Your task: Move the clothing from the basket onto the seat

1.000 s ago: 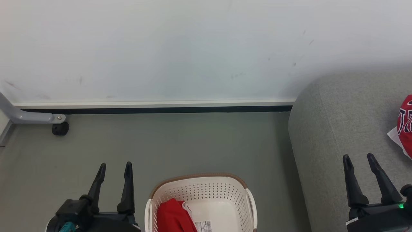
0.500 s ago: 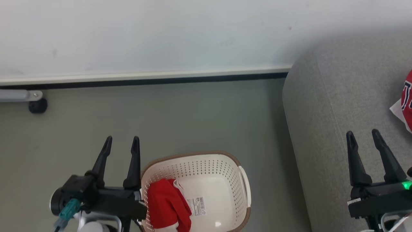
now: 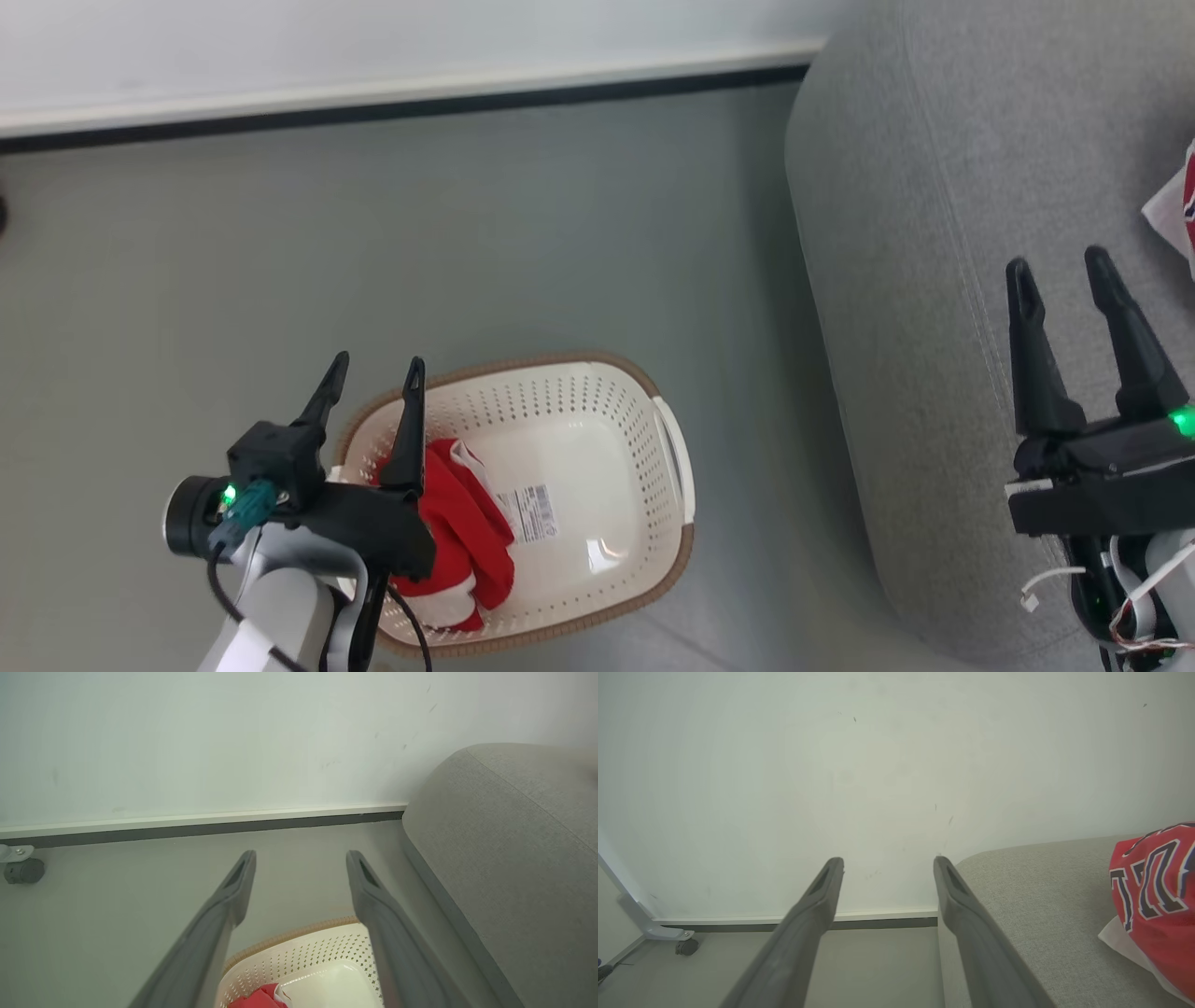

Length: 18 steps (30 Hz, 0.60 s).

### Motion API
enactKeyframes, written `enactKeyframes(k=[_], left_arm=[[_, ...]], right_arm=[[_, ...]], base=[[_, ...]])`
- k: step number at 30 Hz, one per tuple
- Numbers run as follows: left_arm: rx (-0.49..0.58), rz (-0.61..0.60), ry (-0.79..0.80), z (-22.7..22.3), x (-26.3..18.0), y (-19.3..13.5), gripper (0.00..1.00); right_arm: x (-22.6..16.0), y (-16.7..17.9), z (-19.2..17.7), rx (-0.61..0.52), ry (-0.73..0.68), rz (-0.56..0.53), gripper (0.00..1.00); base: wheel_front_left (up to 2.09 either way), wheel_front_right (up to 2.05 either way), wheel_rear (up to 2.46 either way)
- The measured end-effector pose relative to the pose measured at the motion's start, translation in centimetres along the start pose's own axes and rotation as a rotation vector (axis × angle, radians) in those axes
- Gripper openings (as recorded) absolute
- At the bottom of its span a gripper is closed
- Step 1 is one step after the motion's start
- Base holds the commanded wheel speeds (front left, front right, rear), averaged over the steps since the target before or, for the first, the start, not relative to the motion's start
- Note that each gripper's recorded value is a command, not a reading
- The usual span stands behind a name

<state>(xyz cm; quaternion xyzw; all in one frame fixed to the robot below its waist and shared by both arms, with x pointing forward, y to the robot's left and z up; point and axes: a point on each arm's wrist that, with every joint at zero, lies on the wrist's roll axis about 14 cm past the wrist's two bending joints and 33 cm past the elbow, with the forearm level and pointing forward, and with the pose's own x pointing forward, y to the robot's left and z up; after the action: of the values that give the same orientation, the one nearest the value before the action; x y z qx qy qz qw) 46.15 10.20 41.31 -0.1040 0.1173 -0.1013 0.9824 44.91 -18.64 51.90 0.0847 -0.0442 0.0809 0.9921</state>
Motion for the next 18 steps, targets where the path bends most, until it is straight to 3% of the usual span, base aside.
enactKeyframes(k=[7, 18], left_arm=[[0.016, -0.030, 0.231, -7.3, 2.5, -0.7, 1.00], [0.083, -0.032, 0.532, -17.0, 3.7, 0.9, 1.00]], right_arm=[[2.2, -0.8, -0.9, 0.033, -0.012, -0.011, 1.00], [4.8, -1.5, -3.5, 0.048, 0.006, 0.001, 1.00]], base=[[0.00, 0.00, 0.00], [0.00, 0.00, 0.00]])
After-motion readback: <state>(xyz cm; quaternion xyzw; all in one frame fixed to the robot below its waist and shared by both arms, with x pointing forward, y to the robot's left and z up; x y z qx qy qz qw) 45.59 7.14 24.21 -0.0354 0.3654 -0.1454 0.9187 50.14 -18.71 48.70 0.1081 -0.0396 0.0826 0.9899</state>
